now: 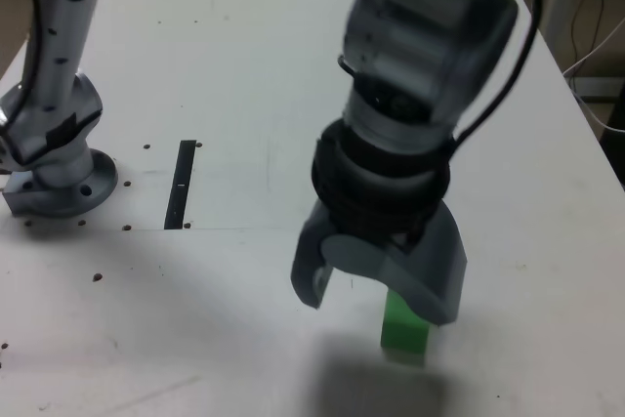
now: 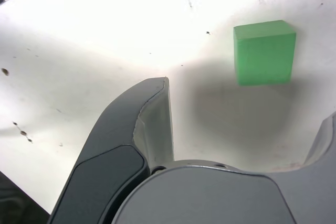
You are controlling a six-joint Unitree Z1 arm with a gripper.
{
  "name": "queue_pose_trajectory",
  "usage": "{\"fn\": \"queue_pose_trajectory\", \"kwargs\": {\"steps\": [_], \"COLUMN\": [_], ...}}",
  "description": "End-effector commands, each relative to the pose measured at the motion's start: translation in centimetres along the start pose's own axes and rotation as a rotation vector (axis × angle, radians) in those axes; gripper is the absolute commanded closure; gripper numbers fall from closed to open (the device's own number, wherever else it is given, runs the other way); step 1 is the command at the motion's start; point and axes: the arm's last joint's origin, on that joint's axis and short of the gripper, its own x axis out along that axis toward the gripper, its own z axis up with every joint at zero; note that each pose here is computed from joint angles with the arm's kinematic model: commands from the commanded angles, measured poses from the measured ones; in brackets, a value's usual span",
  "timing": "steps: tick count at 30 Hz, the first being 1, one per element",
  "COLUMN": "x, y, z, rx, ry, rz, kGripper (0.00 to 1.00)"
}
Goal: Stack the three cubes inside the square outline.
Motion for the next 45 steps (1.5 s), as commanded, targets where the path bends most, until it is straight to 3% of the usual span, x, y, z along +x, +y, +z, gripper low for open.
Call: {"fn": "queue_pose_trajectory", "kwargs": {"steps": [1, 11, 28, 34, 41, 45], "x": [0.7, 3.6, 4.9, 5.1, 5.1, 5.0], "y": [-0.2, 1.0, 1.4, 1.4, 1.4, 1.5], "z": [0.7, 3.0, 4.5, 4.6, 4.7, 4.7], "rx": [-0.002, -0.026, -0.036, -0.043, -0.045, -0.044], "ry": [0.014, 0.080, 0.112, 0.123, 0.130, 0.126], "rz": [0.001, 0.008, 0.000, 0.005, 0.023, 0.025], "kGripper": [0.01, 0.03, 0.14, 0.29, 0.60, 0.65]}}
